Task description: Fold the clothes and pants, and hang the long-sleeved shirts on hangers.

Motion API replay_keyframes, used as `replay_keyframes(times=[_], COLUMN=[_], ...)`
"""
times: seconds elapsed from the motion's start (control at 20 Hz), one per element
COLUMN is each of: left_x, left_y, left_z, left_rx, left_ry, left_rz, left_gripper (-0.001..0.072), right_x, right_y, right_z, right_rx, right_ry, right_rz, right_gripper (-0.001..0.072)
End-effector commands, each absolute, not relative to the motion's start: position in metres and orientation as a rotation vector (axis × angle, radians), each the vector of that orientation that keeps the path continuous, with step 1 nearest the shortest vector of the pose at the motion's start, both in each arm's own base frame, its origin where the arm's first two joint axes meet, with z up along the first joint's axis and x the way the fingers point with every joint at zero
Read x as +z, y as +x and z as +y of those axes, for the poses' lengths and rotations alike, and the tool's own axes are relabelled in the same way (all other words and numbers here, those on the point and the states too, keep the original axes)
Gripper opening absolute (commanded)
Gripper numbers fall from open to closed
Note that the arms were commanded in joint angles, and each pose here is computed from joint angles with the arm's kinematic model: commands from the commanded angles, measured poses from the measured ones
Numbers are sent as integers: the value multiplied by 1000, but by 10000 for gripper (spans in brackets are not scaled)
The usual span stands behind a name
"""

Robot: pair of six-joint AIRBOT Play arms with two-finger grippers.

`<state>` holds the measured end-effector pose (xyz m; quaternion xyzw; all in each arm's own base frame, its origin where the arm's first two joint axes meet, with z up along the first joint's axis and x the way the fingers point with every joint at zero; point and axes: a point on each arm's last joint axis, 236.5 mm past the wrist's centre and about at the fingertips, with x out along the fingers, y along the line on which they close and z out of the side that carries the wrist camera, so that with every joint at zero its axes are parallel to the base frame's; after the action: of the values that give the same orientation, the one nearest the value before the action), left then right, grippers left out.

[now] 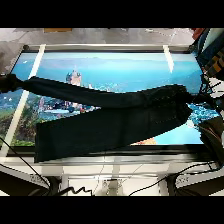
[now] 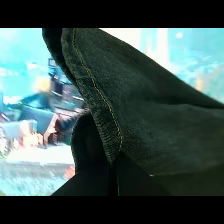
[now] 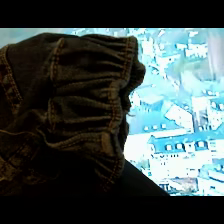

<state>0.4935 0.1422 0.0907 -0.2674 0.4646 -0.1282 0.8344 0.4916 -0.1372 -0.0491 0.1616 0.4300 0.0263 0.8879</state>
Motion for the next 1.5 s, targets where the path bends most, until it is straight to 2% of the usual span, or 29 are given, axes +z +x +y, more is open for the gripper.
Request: replay_keyframes(times=[0.0, 0.1, 0.2, 0.4, 0.45, 0.6, 0.65, 0.9, 0.95, 1.05, 1.15, 1.45], left_x=[88, 39, 10, 6, 3, -18, -25, -37, -37, -38, -42, -52], left_y=[465, 426, 412, 442, 452, 478, 481, 477, 475, 463, 450, 439], left_z=[142, 152, 150, 101, 92, 79, 77, 77, 76, 75, 80, 107], left_rx=[-200, -109, -107, -447, -485, -506, -517, -672, -706, -800, -850, -795], left_ry=[-649, -647, -707, -829, -860, -930, -929, -738, -699, -591, -511, -486], left_rz=[1145, 1407, 1533, 1433, 1404, 1348, 1347, 1282, 1267, 1261, 1278, 1305], left_gripper=[19, 18, 19, 23, 35, 418, 432, 410, 351, 125, 22, 23], right_x=[-47, -46, -46, -47, -47, -47, -47, -47, -47, -47, -48, -48], right_y=[494, 495, 495, 495, 494, 494, 494, 494, 494, 494, 493, 493], right_z=[-141, -141, -141, -141, -141, -141, -141, -140, -141, -140, -138, -138], right_rx=[41, 40, 41, 41, 40, 40, 41, 42, 41, 43, 49, 39], right_ry=[330, 330, 330, 329, 330, 330, 330, 330, 330, 332, 335, 360], right_rz=[879, 878, 878, 878, 879, 879, 879, 880, 880, 881, 886, 889], right_gripper=[51, 51, 51, 51, 51, 51, 51, 51, 51, 51, 51, 51])
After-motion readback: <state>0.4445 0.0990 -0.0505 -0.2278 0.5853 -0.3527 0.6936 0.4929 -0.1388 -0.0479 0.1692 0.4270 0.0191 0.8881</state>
